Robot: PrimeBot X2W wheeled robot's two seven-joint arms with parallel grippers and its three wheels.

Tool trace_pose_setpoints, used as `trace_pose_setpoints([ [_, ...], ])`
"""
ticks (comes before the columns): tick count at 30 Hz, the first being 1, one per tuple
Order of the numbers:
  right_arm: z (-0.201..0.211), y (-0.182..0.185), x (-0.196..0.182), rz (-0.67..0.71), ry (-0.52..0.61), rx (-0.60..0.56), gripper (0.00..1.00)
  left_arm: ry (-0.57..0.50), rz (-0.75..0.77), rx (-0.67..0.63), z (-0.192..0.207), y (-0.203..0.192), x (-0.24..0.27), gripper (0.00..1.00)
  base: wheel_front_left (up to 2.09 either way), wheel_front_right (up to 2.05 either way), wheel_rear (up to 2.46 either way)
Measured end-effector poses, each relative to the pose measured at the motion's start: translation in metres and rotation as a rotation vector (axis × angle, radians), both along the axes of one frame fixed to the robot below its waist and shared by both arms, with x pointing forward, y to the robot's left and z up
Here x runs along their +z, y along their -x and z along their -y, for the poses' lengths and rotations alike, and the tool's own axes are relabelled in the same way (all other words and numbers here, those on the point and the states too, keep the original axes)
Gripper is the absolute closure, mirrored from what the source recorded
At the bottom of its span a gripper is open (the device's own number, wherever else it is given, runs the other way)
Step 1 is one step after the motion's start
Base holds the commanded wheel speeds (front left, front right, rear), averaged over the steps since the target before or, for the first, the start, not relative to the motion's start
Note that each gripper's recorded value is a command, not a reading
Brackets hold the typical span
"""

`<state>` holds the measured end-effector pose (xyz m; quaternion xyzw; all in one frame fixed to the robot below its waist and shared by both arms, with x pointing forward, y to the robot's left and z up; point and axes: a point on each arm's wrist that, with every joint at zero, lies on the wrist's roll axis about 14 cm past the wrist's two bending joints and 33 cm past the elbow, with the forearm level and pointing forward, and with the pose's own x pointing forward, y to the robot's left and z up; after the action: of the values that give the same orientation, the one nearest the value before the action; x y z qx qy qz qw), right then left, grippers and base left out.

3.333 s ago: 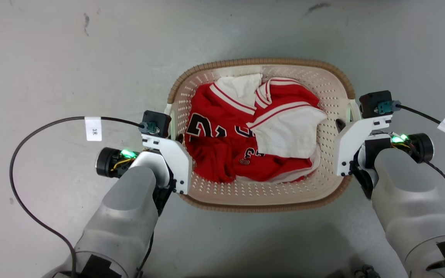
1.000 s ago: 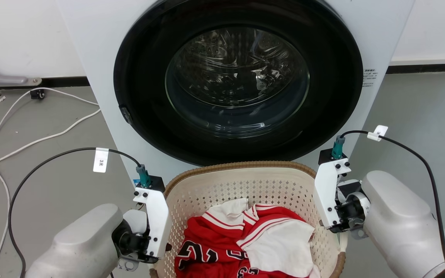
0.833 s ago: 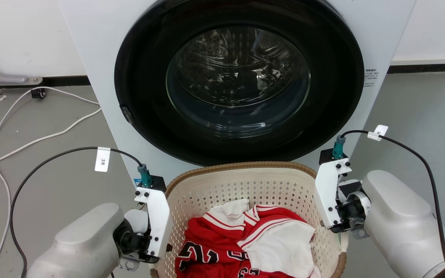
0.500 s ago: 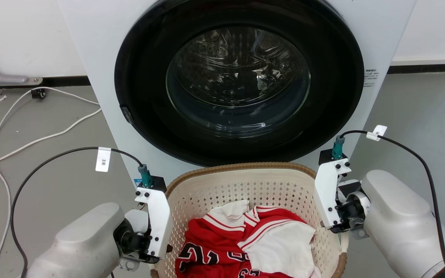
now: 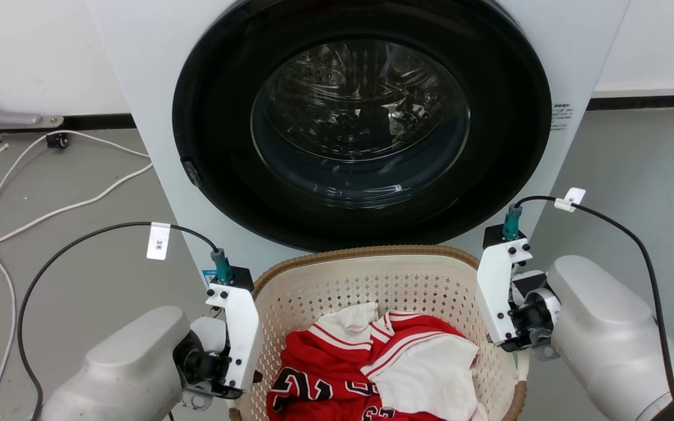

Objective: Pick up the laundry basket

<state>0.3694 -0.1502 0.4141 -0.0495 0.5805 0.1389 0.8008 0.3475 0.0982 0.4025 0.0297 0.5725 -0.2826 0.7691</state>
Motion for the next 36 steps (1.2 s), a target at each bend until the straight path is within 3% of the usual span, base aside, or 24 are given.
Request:
trace_pose_setpoints([
  [36, 0.0015, 0.0003, 0.0002, 0.003, 0.007, 0.002, 1.00, -0.002, -0.002, -0.009, 0.0013, 0.0030, -0.0016, 1.00, 0.00, 0.00, 0.00],
])
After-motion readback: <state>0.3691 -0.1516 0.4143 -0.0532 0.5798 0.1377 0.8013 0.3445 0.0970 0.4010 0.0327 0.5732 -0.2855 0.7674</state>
